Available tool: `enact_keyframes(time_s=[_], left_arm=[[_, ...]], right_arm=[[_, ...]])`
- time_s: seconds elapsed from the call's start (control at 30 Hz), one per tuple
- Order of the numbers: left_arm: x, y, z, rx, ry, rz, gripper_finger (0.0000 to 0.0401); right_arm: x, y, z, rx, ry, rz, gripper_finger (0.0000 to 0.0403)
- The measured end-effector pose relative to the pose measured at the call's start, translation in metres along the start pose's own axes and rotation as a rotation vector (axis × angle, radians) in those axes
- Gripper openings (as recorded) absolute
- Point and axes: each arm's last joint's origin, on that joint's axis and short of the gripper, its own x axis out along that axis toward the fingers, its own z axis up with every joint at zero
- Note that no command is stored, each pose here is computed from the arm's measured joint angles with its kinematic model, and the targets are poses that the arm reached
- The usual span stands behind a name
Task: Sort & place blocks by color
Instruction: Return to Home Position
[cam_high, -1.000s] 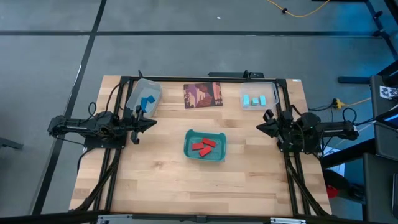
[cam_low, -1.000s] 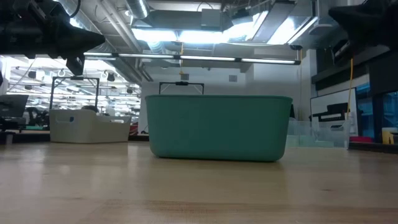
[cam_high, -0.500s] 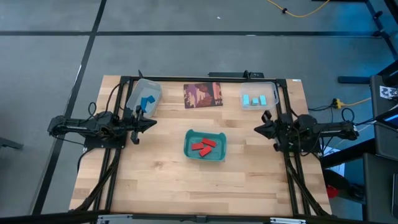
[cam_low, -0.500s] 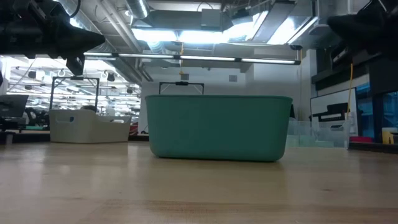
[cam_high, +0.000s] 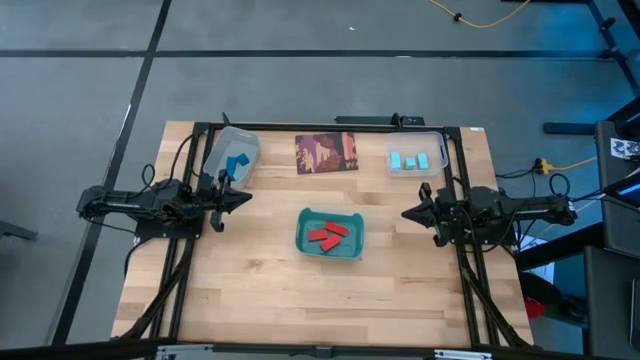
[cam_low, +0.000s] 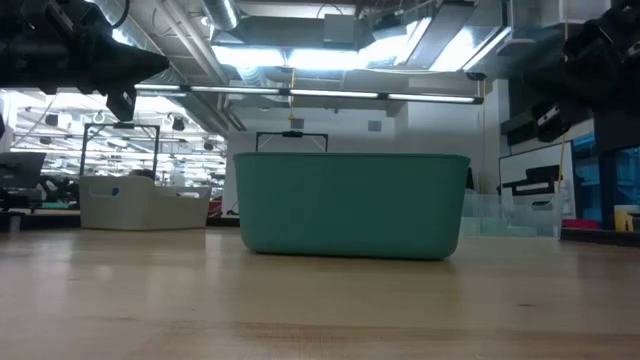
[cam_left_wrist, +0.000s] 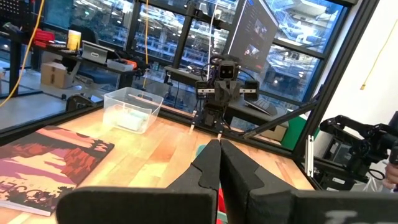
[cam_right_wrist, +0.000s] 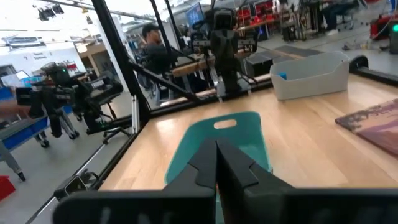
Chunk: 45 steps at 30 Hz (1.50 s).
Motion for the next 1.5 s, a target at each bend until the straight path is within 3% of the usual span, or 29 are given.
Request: enact_keyframes(time_s=[0.3, 0.77, 0.9, 1.13, 1.5], left_arm=[[0.0, 0.0, 0.0, 0.0, 0.0, 0.0, 0.0], [0.0, 0.0, -0.002, 0.004, 0.023, 0.005, 0.0], [-0.001, 0.001, -0.012, 0.019, 0.124, 0.014, 0.0], [-0.002, -0.002, -0.014, 0.018, 0.16, -0.066, 0.0], [-0.002, -0.002, -0.014, 0.018, 0.158, -0.066, 0.0]], right_arm=[[0.0, 0.0, 0.0, 0.002, -0.002, 0.0, 0.0027], [0.0, 0.001, 0.002, 0.002, -0.015, 0.012, 0.0029], [0.0, 0.003, 0.001, 0.002, -0.01, 0.026, 0.003], [0.0, 0.005, 0.0, 0.003, -0.003, 0.045, 0.003], [0.0, 0.005, 0.0, 0.003, 0.002, 0.052, 0.003]])
